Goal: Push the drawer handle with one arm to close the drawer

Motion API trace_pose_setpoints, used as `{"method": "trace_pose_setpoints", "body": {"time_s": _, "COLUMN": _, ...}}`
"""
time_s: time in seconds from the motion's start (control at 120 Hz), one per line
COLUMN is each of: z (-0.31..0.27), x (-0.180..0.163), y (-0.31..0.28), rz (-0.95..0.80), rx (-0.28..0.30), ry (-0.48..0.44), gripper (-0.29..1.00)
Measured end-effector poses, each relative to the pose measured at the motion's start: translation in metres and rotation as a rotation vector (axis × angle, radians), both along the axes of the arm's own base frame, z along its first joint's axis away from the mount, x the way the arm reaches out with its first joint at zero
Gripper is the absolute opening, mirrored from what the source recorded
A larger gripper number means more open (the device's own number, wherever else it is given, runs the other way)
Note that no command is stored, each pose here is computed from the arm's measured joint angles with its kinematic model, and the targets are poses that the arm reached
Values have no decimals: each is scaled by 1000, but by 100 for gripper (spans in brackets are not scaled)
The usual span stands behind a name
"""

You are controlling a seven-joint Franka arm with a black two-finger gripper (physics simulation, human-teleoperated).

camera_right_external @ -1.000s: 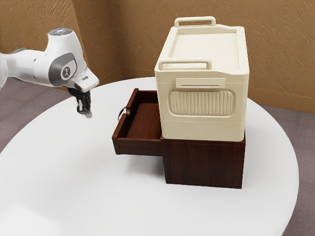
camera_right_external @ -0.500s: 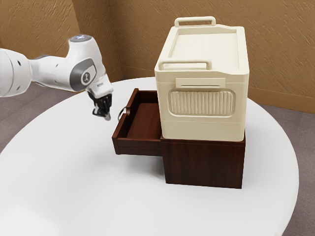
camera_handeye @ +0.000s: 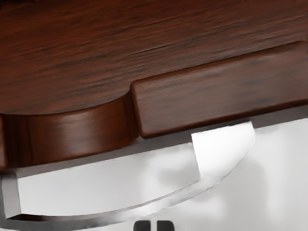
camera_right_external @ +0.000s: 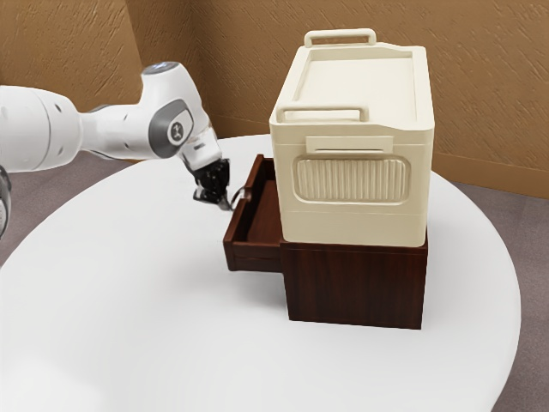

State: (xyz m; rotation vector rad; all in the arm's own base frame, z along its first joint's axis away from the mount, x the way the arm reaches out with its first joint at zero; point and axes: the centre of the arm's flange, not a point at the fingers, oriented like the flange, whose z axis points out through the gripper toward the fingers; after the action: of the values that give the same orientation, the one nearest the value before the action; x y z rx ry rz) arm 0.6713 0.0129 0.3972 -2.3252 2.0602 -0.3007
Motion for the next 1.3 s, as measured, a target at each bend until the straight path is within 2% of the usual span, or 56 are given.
{"method": "trace_pose_setpoints", "body": {"time_s": 0.808, "z": -2, "x": 28, "y": -71, "rz": -103, "rx": -149, "ry": -42, "gripper": -8}}
{"method": "trace_pose_setpoints", "body": {"time_s": 1.175, "z": -6, "x": 28, "y": -80, "rz": -117, "rx": -167, "ry": -39, "gripper": -8}}
{"method": "trace_pose_setpoints", "body": {"time_s": 1.3, "z": 3, "x": 11, "y": -51, "rz": -73, "rx": -145, "ry": -17, "gripper": -8}}
